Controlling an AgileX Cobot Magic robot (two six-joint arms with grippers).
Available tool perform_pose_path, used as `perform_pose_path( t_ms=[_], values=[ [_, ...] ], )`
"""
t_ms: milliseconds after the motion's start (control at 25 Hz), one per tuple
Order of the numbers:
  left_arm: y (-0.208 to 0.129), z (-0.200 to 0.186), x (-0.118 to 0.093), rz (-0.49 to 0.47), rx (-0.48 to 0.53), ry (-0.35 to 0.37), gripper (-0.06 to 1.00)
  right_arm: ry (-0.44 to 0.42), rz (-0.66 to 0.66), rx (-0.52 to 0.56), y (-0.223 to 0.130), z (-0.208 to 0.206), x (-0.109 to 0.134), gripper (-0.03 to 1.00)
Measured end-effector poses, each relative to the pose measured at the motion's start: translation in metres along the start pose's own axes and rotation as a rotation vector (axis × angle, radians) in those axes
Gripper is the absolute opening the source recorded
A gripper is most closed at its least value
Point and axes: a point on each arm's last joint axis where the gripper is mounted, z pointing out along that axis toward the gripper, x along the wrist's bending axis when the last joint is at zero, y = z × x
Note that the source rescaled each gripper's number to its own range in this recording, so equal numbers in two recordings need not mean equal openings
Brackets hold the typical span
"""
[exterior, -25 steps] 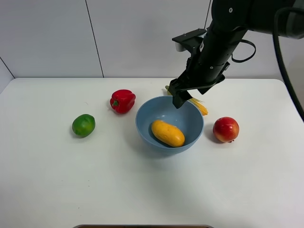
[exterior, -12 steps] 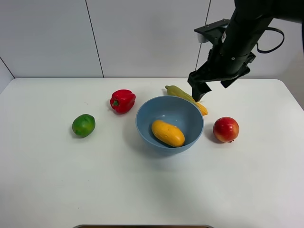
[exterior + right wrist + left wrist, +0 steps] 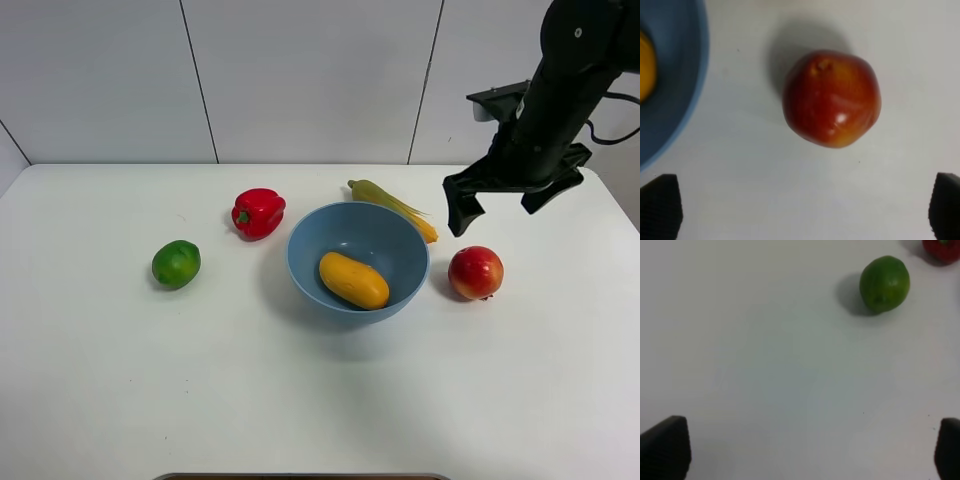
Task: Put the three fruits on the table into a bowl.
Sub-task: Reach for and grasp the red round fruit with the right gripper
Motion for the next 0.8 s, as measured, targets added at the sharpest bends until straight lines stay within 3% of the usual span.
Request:
perform_pose_path(
  t_ms=[480, 800],
  values=[
    [0.000, 0.000, 0.000, 0.000, 0.000, 0.000, 1.00, 0.080, 0.150, 0.005, -0.020, 0.035, -0.040, 1.00],
    [0.000, 0.000, 0.000, 0.000, 0.000, 0.000, 1.00, 0.092, 0.163, 0.006, -0.013, 0.057, -0.043, 1.00]
  ],
)
